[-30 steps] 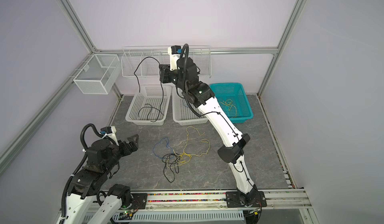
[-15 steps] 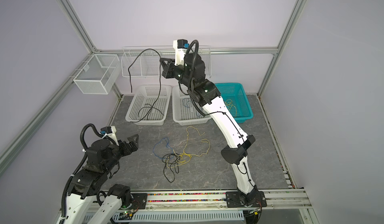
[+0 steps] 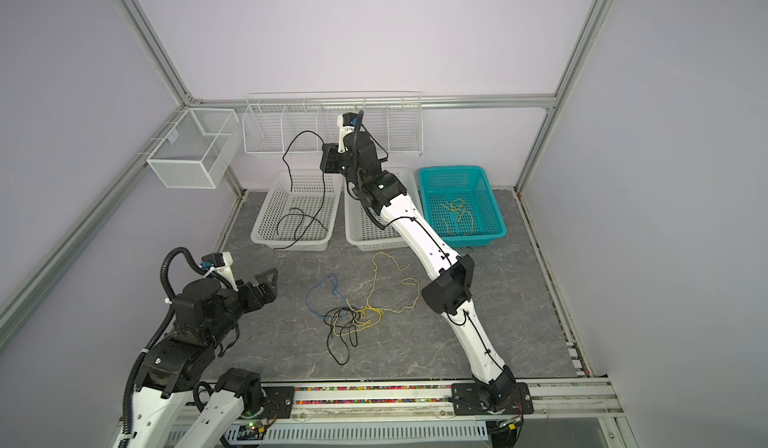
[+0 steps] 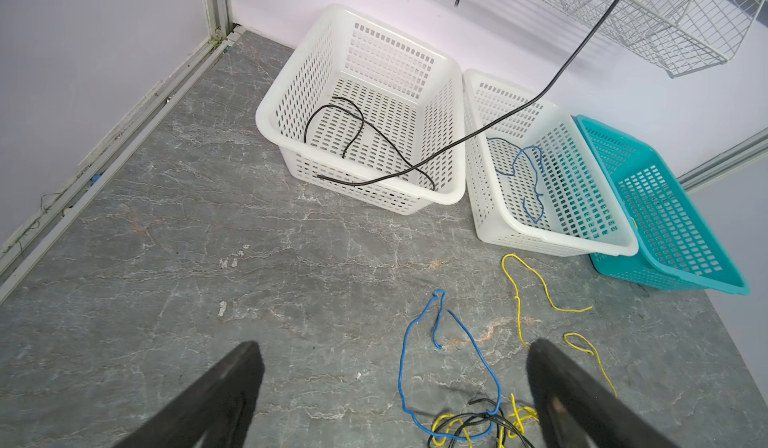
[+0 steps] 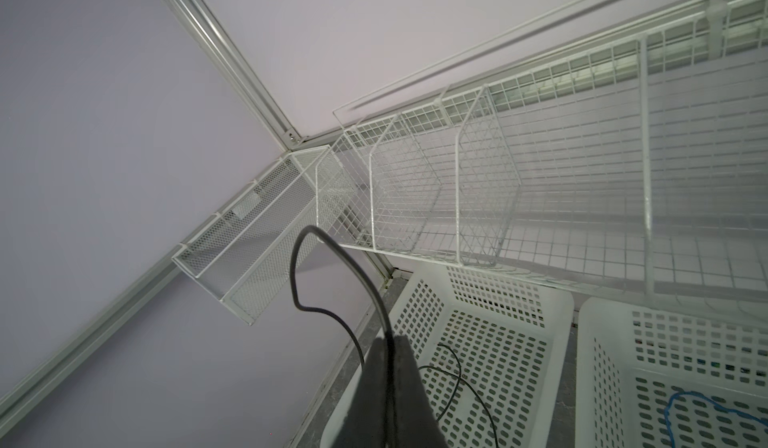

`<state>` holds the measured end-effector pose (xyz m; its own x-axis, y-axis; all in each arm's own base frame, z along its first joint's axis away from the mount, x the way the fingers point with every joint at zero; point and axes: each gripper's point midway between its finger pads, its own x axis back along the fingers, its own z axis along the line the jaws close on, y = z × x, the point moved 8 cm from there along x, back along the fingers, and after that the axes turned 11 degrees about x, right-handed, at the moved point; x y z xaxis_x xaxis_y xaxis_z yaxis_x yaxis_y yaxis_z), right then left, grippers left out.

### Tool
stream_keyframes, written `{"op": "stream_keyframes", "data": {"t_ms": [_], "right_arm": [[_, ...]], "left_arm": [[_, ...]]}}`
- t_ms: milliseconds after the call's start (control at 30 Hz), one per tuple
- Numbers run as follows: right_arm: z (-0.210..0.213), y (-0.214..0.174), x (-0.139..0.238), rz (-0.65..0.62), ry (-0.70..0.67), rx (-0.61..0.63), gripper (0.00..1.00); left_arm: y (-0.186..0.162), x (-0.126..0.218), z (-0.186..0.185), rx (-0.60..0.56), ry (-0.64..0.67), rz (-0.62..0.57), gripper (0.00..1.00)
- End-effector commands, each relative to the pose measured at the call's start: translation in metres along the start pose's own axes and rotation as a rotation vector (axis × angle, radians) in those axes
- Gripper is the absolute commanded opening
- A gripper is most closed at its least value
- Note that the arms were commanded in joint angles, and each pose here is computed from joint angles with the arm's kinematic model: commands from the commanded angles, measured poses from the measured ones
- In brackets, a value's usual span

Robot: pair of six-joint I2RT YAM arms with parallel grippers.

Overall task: Untangle the cables
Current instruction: 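Raise the black wire high above the white baskets with the right gripper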

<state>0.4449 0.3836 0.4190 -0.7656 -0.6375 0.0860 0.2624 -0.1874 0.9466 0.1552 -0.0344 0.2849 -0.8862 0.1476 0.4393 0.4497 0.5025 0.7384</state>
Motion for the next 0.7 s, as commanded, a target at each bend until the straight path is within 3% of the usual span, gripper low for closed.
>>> {"op": "stream_keyframes", "data": {"t_ms": [0, 267, 667], "right_arm": [[-0.009, 0.011, 0.005, -0.045, -0.080, 0.034, 0.07], [-0.024, -0.011, -0.003, 0.007, -0.225, 0.085, 0.07], [-0.031, -0.091, -0.042, 0.177, -0.220, 0.115, 0.07]], "left_arm": [[-0.003, -0.003, 0.001, -0.016, -0.002, 0.010, 1.00], [-0.003, -0.003, 0.001, -0.016, -0.002, 0.009, 1.00], [-0.003, -0.004, 0.002, -0.018, 0.005, 0.010, 1.00]]}}
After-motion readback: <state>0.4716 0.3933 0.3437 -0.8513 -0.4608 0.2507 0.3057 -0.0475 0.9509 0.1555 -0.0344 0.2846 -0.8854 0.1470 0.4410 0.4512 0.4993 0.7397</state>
